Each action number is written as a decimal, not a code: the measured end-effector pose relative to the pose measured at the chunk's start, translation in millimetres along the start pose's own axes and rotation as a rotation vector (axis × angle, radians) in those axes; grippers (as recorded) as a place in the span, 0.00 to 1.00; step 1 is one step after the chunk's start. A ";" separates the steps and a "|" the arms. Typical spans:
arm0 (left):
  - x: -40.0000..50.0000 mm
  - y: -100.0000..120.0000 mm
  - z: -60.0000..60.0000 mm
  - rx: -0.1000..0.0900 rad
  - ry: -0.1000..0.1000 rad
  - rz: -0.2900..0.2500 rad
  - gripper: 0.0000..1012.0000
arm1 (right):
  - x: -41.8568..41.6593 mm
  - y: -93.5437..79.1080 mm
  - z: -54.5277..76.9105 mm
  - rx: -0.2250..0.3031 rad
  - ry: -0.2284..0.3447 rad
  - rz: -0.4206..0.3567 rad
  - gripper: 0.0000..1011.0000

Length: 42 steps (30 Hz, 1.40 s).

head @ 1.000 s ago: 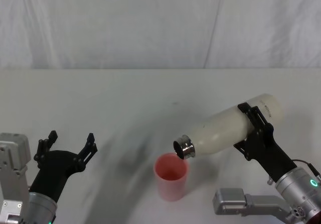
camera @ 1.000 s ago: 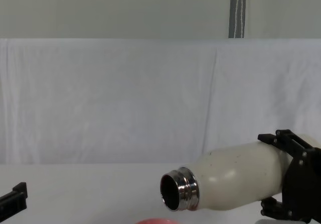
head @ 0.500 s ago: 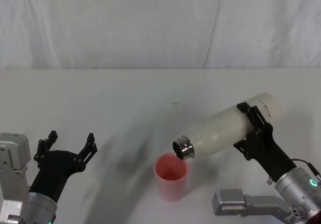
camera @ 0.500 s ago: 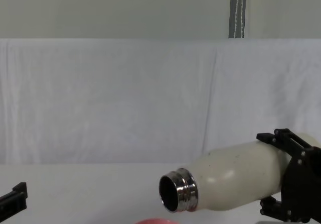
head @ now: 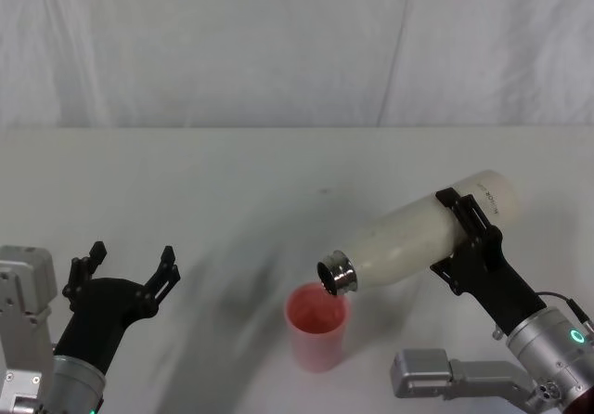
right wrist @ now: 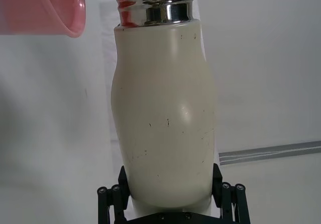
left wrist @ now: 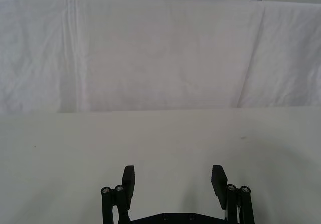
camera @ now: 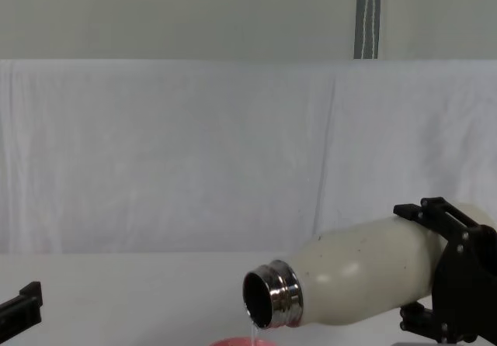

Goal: Grasp the thermos with one hand and pour water into the cup lid.

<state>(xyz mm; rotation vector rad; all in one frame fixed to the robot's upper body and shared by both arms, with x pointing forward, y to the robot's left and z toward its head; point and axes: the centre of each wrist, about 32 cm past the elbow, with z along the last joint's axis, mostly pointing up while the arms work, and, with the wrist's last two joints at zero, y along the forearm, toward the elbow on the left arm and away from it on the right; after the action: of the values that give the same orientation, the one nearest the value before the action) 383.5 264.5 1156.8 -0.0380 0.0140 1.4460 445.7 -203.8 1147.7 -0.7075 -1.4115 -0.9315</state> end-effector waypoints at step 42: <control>0.0 0.0 0.0 0.000 0.000 0.000 0.99 | 0.3 2.3 -1.6 0.003 0.001 0.004 0.94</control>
<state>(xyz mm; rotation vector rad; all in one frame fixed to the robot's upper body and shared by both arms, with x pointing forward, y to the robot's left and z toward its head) 383.5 264.5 1156.8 -0.0380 0.0140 1.4460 448.5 -204.1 1148.1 -0.7070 -1.4104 -0.9264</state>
